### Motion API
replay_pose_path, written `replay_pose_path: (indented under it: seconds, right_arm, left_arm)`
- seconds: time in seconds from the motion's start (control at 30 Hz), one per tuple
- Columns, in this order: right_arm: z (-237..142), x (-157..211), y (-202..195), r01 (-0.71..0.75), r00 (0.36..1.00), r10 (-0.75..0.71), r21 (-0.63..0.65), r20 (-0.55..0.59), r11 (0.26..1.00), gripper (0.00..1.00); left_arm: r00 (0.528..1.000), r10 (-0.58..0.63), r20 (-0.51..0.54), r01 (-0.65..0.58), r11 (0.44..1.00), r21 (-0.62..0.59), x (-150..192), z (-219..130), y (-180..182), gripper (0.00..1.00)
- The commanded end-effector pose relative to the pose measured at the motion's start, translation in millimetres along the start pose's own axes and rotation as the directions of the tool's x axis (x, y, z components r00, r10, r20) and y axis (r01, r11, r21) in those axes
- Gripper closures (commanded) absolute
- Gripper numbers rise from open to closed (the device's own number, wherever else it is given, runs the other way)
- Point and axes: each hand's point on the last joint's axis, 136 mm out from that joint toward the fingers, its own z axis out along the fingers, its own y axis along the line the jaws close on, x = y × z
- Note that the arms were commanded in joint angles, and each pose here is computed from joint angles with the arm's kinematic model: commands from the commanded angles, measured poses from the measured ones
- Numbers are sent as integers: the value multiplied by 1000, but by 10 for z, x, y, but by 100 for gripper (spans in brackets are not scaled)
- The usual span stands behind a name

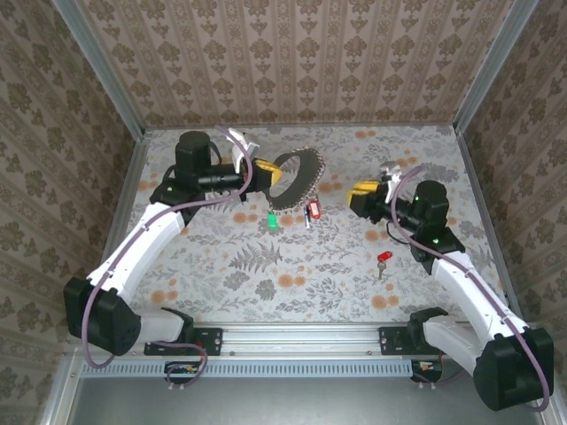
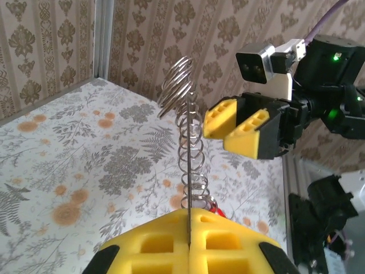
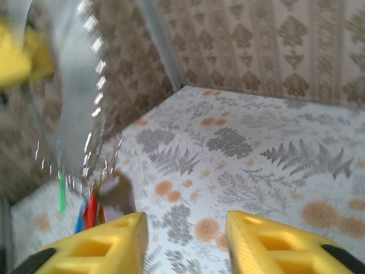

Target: Put the keys on the keyring

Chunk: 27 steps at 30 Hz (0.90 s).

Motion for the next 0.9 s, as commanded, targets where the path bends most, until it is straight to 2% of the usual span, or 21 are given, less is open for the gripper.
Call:
replay_pose_path:
  seconds: [0.0, 0.03, 0.1, 0.17, 0.33, 0.63, 0.87]
  right_arm:
    - [40, 66, 505, 400, 917, -396, -114, 57, 910, 66]
    - [81, 152, 594, 487, 873, -482, -110, 69, 867, 68]
    - [148, 212, 670, 574, 818, -567, -66, 101, 816, 71]
    - [203, 186, 690, 585, 804, -579, -6, 138, 811, 73]
    - [350, 202, 909, 639, 752, -632, 26, 187, 769, 74]
    - [549, 238, 997, 653, 734, -645, 44, 212, 756, 75]
    - [638, 286, 1004, 627, 754, -618, 35, 223, 778, 75]
  left_arm:
    - [994, 95, -57, -93, 995, 44, -49, -59, -162, 100]
    - [993, 105, -58, -102, 993, 55, -76, -64, -189, 100]
    - [991, 123, -57, -119, 990, 71, -118, -68, -226, 100]
    - [989, 133, -66, -128, 988, 81, -131, -68, -243, 100]
    - [988, 117, -97, -109, 990, 89, -174, -50, -227, 100]
    - [986, 129, -105, -121, 990, 73, -266, -52, -203, 100]
    - [983, 134, -128, -122, 988, 97, -282, 8, -287, 100]
